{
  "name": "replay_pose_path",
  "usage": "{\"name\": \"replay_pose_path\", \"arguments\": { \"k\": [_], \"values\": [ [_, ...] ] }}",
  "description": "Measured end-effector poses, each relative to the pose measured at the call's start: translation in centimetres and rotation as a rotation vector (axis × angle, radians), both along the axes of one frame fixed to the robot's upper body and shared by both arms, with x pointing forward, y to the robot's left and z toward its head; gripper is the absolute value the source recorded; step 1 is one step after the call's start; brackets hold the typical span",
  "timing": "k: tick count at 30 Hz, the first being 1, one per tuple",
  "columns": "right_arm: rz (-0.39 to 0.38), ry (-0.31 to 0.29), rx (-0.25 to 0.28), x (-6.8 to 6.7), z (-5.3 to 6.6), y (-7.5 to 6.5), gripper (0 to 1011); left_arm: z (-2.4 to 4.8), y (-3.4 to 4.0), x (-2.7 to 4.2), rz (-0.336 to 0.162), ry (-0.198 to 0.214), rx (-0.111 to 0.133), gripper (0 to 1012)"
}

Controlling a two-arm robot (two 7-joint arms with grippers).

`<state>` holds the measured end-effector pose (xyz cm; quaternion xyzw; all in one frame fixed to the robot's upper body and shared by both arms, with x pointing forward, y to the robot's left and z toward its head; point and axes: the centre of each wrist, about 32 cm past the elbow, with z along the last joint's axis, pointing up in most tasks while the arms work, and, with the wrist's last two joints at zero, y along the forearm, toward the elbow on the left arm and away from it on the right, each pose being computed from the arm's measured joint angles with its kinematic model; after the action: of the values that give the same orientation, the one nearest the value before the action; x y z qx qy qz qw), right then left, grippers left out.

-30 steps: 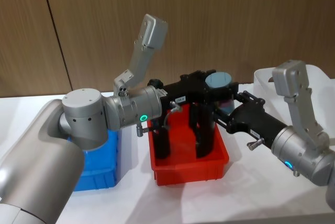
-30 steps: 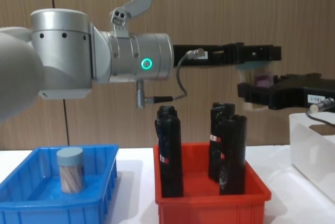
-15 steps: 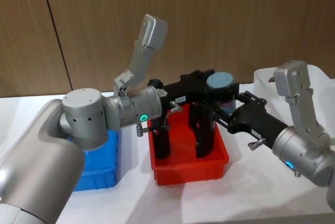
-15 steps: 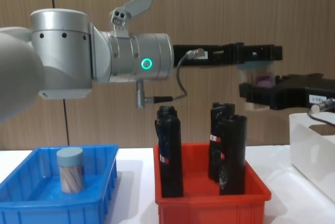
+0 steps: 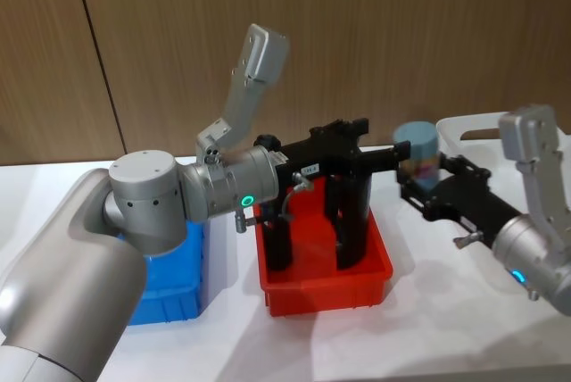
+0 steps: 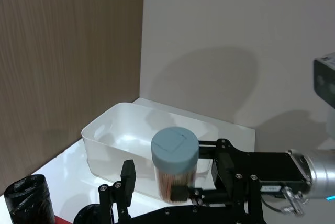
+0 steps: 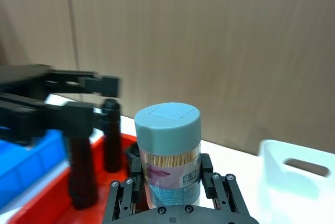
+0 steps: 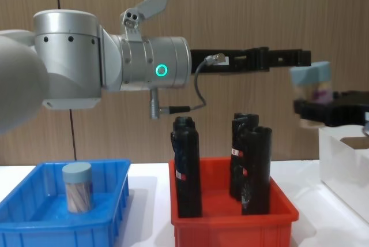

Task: Pick the cotton swabs from the blue box and place them into the white box.

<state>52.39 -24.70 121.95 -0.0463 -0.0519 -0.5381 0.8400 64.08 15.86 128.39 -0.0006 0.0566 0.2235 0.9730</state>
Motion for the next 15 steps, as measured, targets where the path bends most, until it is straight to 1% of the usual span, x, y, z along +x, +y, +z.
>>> {"name": "replay_pose_path", "arguments": {
  "k": [1, 2, 6, 10, 12, 15],
  "values": [
    [-0.02, 0.004, 0.0, 0.2, -0.1, -0.4, 642, 0.0, 0.0, 0.0, 0.0, 0.0, 0.0, 1004],
    [-0.02, 0.004, 0.0, 0.2, -0.1, -0.4, 642, 0.0, 0.0, 0.0, 0.0, 0.0, 0.0, 1004],
    [-0.08, 0.01, -0.001, 0.6, -0.5, -1.6, 642, 0.0, -0.01, 0.0, 0.0, 0.0, 0.0, 1004],
    [-0.118, 0.016, 0.0, 1.0, -0.7, -2.4, 642, 0.0, 0.0, 0.0, 0.0, 0.0, 0.0, 1004],
    [-0.162, 0.022, -0.002, 1.4, -1.0, -3.4, 642, 0.0, 0.0, 0.0, 0.0, 0.0, 0.0, 1004],
    [-0.193, 0.026, -0.002, 1.7, -1.2, -4.1, 642, 0.0, 0.0, 0.0, 0.0, 0.0, 0.0, 1004]
  ]
}}
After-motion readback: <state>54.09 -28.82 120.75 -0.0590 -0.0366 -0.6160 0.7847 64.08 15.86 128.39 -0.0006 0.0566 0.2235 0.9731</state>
